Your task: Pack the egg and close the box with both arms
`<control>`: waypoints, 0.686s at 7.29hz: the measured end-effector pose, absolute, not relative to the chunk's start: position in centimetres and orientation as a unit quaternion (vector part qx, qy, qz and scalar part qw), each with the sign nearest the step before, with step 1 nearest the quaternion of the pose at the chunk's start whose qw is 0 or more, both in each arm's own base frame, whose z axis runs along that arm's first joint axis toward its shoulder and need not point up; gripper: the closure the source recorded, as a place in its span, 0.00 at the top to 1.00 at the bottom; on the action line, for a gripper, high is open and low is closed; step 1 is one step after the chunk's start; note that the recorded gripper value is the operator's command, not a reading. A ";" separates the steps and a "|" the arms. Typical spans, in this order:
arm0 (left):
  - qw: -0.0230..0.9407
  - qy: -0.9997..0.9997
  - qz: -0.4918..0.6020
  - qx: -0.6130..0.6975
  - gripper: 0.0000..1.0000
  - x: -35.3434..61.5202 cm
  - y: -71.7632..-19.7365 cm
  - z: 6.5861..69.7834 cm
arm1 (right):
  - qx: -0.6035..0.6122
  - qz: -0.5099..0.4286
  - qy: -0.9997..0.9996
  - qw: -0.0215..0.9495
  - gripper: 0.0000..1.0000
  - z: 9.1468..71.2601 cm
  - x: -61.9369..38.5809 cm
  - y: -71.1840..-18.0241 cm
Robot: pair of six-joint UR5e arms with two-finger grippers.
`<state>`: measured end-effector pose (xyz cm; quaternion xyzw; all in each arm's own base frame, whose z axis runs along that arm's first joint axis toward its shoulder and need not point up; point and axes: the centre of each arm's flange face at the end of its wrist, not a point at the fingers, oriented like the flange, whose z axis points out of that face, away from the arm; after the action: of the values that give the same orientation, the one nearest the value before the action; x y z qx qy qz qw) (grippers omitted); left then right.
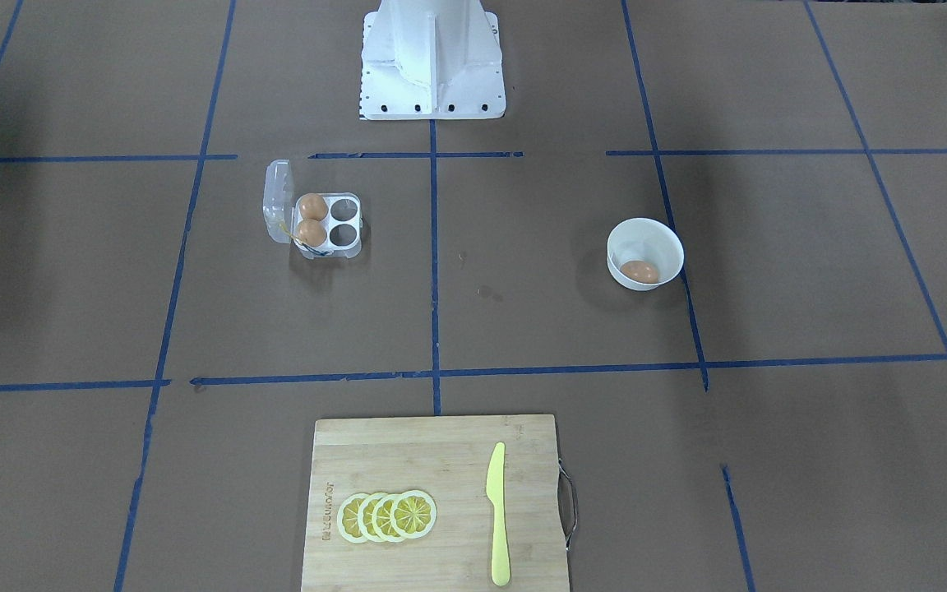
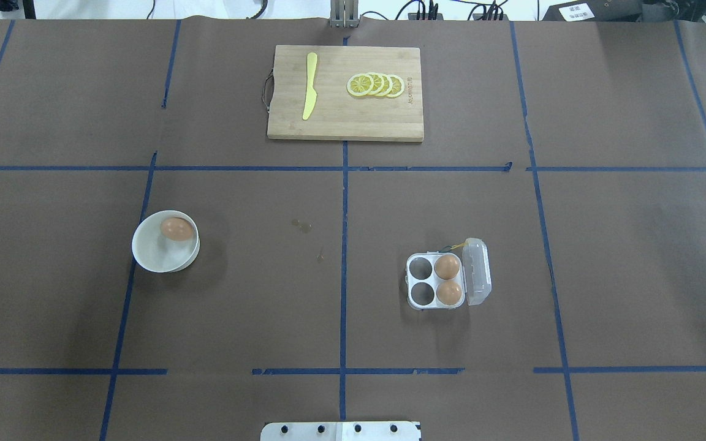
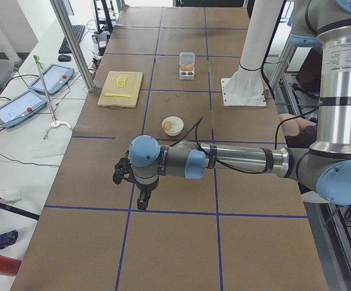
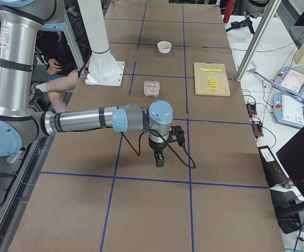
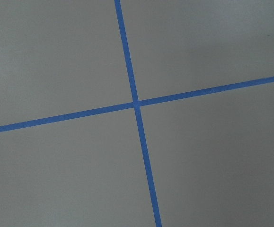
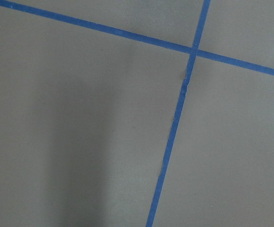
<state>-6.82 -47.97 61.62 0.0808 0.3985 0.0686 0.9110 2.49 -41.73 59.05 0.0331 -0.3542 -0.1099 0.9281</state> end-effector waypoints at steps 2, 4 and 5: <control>0.910 0.399 0.074 0.088 1.00 -6.7 -48.4 61.1 | 0.034 -0.111 -0.354 0.928 1.00 58.9 2.5 -41.7; 0.905 0.400 0.089 0.119 1.00 -6.5 -48.9 60.3 | 0.035 -0.110 -0.355 0.928 1.00 58.8 2.4 -41.9; 0.900 0.397 0.102 0.147 1.00 -6.4 -49.2 59.7 | 0.039 -0.109 -0.356 0.927 1.00 58.3 2.4 -42.2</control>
<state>-6.41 -49.23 59.72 0.1472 0.3968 0.1024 0.9002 2.35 -42.20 58.27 0.0393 -0.3564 -0.1093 0.9271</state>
